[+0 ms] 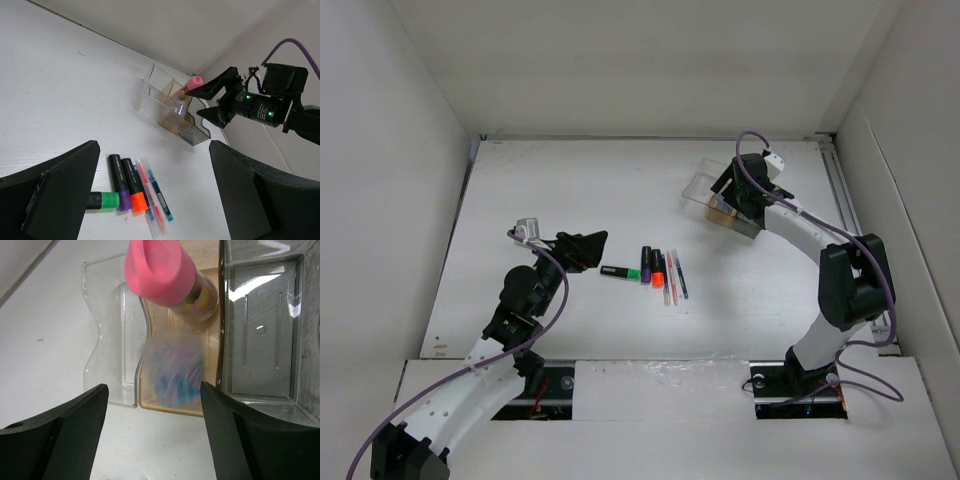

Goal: Sort the stationery into containers
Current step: Place the stationery in the storage box, then pick up the pen from the center of the board.

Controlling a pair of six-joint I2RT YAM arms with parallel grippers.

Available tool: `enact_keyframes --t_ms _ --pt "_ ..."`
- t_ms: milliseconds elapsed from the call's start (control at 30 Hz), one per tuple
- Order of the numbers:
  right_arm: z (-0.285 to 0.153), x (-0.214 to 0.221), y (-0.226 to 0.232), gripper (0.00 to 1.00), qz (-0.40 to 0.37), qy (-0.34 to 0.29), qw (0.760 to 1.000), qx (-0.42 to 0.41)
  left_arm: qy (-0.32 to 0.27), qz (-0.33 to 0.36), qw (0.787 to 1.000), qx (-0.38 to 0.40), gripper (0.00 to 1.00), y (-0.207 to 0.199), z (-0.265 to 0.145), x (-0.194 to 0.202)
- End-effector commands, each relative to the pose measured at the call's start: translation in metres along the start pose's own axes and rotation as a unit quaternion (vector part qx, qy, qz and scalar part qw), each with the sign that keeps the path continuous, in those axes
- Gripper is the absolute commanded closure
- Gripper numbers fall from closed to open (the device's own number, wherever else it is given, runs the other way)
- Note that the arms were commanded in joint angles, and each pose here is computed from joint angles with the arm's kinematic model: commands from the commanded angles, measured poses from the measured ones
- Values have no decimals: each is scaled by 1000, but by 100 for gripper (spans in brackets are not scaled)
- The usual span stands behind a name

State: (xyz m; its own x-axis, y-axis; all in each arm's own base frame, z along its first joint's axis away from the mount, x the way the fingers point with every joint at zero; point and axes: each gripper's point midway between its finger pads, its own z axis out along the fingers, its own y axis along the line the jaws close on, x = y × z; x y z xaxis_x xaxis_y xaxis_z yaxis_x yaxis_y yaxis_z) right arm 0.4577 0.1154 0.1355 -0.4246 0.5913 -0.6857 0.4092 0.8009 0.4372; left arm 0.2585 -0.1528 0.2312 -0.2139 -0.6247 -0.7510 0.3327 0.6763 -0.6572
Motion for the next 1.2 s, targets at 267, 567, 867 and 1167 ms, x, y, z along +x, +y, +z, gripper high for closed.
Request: enact_keyframes --t_ms 267,567,867,1167 --pt "-22 -22 30 19 8 -42 999 -32 -41 -2 999 30 10 -21 -2 -28" --pt "-122 54 104 86 -99 16 977 -188 -43 -1 999 15 12 -16 -1 -28" --pt "-199 228 112 74 -274 159 896 -312 -129 -37 989 -57 26 7 -25 -64" --pt "-176 273 134 16 -359 161 869 -300 -145 -42 985 -83 19 18 -32 -68"
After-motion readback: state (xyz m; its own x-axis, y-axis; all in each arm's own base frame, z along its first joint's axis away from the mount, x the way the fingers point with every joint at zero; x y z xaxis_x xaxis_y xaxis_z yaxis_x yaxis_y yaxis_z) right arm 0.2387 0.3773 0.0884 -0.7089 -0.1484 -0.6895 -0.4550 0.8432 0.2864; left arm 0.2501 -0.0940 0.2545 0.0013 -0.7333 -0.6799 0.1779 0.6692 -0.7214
